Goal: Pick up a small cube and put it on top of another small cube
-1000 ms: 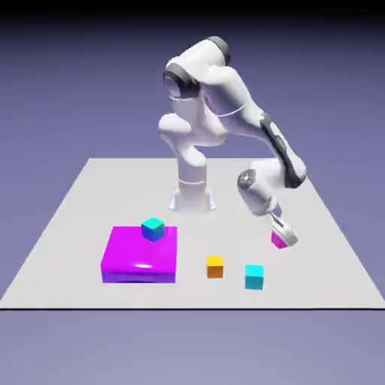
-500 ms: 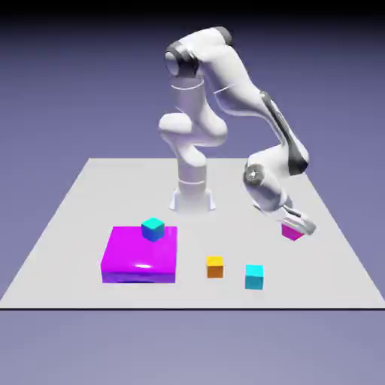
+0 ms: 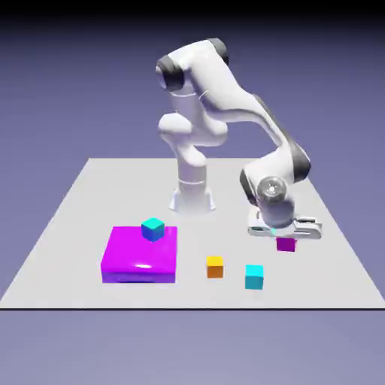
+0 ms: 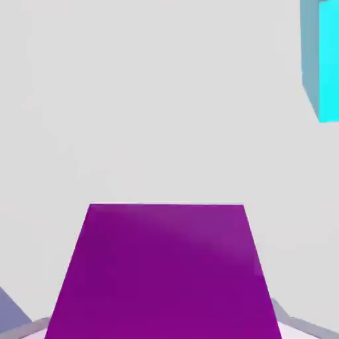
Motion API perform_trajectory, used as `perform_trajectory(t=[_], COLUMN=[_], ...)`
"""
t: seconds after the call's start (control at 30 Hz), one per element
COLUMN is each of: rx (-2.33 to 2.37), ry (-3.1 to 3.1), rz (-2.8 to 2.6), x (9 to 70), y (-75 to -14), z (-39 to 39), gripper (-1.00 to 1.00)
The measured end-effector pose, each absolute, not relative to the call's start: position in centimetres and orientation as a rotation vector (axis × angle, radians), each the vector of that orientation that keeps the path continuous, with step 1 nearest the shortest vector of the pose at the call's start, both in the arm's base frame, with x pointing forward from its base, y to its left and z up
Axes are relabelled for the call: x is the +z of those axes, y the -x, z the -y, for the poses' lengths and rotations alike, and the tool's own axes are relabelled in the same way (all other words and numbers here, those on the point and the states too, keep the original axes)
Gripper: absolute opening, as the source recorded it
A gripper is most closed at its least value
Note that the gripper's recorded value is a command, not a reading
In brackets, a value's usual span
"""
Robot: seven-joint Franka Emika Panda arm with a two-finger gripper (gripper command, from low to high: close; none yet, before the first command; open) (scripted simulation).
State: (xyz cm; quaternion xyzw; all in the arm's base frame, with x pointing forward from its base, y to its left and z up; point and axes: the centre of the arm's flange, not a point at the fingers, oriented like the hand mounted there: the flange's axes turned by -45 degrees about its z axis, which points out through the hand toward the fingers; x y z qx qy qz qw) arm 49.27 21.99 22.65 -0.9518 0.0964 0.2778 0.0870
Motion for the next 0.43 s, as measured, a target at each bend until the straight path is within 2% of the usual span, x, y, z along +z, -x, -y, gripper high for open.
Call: perform_trajectory(t=[0.2, 0.3, 0.33, 0.43], rx=[0.851, 0.851, 0.851, 0.851], ry=[2.992, 2.992, 2.992, 2.995], rz=[-0.14, -0.141, -0.14, -0.14], x=[22.8, 17.6, 16.5, 18.2], y=[-52.7, -50.6, -50.1, -50.9], z=[-17.8, -18.0, -18.0, -17.9], gripper=[-1.0, -1.0, 1.0, 1.0])
